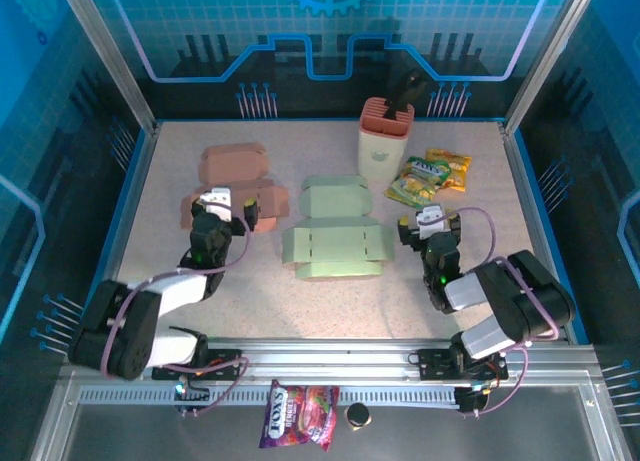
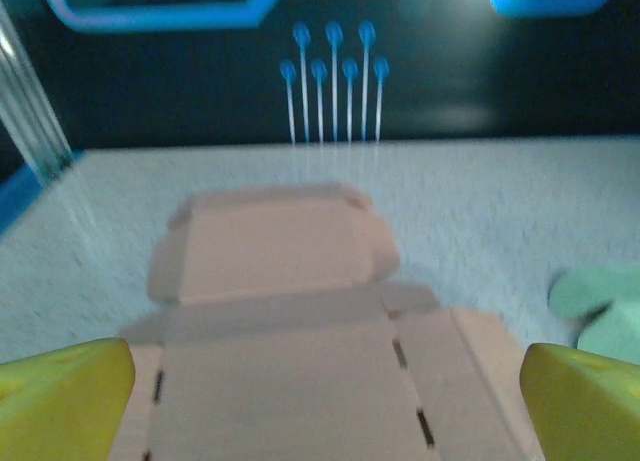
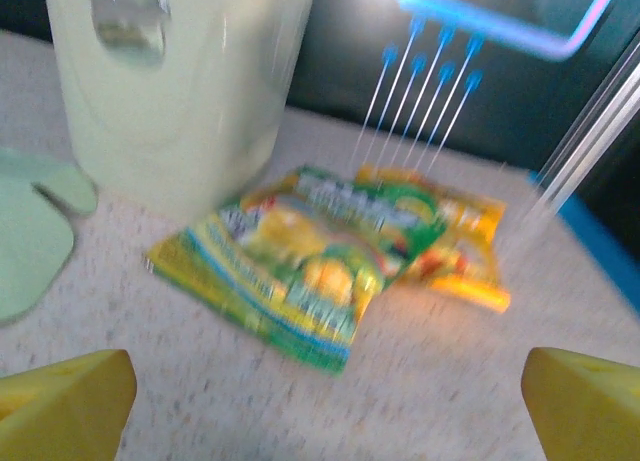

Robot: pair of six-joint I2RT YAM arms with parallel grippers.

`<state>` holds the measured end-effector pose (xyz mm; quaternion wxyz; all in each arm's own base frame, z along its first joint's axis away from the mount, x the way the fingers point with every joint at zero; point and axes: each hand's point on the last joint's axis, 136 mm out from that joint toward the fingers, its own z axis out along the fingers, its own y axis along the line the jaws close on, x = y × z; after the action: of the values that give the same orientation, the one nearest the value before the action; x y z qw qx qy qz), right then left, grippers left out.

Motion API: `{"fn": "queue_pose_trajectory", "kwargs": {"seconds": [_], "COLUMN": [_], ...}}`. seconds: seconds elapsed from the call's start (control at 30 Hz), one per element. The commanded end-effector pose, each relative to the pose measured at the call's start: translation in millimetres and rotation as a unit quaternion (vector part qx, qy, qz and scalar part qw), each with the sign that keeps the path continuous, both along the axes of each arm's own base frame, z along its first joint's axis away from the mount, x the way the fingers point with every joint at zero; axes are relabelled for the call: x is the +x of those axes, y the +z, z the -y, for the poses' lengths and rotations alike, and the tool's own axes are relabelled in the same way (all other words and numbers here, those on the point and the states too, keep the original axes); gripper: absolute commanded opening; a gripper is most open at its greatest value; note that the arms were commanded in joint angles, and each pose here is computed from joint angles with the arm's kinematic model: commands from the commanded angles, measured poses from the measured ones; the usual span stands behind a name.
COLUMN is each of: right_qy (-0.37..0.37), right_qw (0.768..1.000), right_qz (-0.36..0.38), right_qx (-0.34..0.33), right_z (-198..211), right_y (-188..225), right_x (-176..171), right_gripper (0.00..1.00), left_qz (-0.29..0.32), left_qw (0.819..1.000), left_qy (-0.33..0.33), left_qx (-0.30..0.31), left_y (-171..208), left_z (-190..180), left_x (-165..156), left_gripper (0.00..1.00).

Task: Fold the paper box

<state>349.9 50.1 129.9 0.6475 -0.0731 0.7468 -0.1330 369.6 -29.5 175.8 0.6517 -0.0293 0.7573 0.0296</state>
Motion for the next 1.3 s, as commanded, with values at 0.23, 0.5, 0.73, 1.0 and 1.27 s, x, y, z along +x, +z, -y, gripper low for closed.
{"fn": "queue_pose_trajectory", "kwargs": {"seconds": [0.23, 0.5, 0.73, 1.0, 1.27], "right_qy": [-0.098, -0.090, -0.046, -0.041, -0.058], "right_qw": [0.921, 0.834, 0.742, 0.660, 0.626], "right_qz": [-0.052, -0.344, -0.422, -0.438, -0.443], "right_qx": [0.375, 0.422, 0.518, 0.609, 0.639], "right_z": [36.0, -21.2, -86.6, -122.1, -137.7], "right_y": [152.5, 74.1, 11.9, -25.9, -52.3], "right_x": [-20.5, -100.4, -136.5, -134.4, -141.4], "right_gripper": [1.00, 0.99, 0.77, 0.69, 0.69], "left_qz": [-0.244, -0.450, -0.426, -0.368, -0.337], "left_qw": [0.854, 0.713, 0.673, 0.670, 0.672], "left_qy": [0.097, 0.104, 0.133, 0.165, 0.158], "left_qx": [-0.449, -0.528, -0.590, -0.623, -0.640], "left_y": [16.6, -61.5, -95.8, -126.9, -141.6], "left_z": [27.1, 151.0, 183.7, 175.4, 177.0], "left_x": [-44.4, -127.9, -129.0, -112.0, -94.0], "left_gripper": [0.99, 0.77, 0.72, 0.63, 0.54]}}
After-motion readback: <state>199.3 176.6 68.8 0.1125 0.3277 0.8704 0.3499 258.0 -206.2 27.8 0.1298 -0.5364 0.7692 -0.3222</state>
